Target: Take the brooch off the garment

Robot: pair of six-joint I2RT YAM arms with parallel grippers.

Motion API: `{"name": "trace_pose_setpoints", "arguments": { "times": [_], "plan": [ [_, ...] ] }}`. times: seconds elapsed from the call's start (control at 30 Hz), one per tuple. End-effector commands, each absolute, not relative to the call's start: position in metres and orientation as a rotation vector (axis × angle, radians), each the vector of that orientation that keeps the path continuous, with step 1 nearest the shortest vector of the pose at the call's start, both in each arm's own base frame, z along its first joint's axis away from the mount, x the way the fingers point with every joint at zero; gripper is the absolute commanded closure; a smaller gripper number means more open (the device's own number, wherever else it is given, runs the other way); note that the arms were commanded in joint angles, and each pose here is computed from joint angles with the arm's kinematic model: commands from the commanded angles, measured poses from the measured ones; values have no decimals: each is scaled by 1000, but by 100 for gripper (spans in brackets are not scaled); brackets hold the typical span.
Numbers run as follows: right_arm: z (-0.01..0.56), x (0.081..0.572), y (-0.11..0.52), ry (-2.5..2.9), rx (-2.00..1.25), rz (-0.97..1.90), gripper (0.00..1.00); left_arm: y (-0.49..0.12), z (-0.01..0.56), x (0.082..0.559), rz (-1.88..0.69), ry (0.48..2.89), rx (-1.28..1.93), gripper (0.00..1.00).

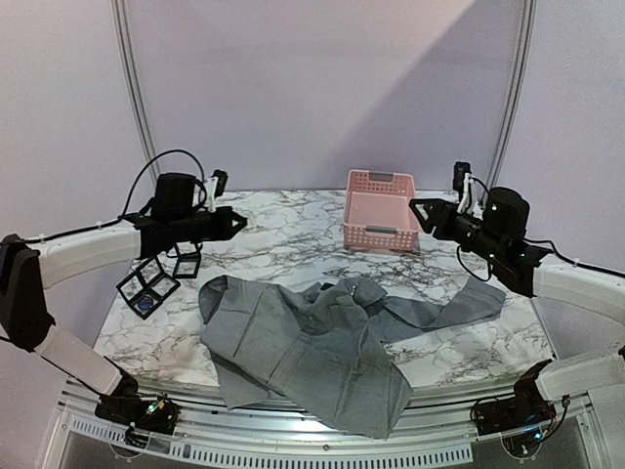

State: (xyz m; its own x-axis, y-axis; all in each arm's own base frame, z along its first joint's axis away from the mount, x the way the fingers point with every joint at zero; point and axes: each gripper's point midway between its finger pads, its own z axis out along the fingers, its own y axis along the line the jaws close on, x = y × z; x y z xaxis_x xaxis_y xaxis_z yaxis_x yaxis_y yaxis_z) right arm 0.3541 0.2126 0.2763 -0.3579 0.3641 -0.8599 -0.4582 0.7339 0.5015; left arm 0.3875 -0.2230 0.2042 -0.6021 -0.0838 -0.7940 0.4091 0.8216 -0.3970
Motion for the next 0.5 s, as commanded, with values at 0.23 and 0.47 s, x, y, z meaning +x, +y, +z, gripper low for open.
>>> {"name": "trace_pose_setpoints", "arguments": {
  "times": [0.23, 0.47],
  "plan": [
    [253, 365, 124, 1771, 63, 609, 48, -39, 165, 358, 94, 2378, -131, 100],
    [257, 362, 113, 1748, 62, 578, 48, 7, 155, 345, 549, 2481, 7, 100]
  ]
}}
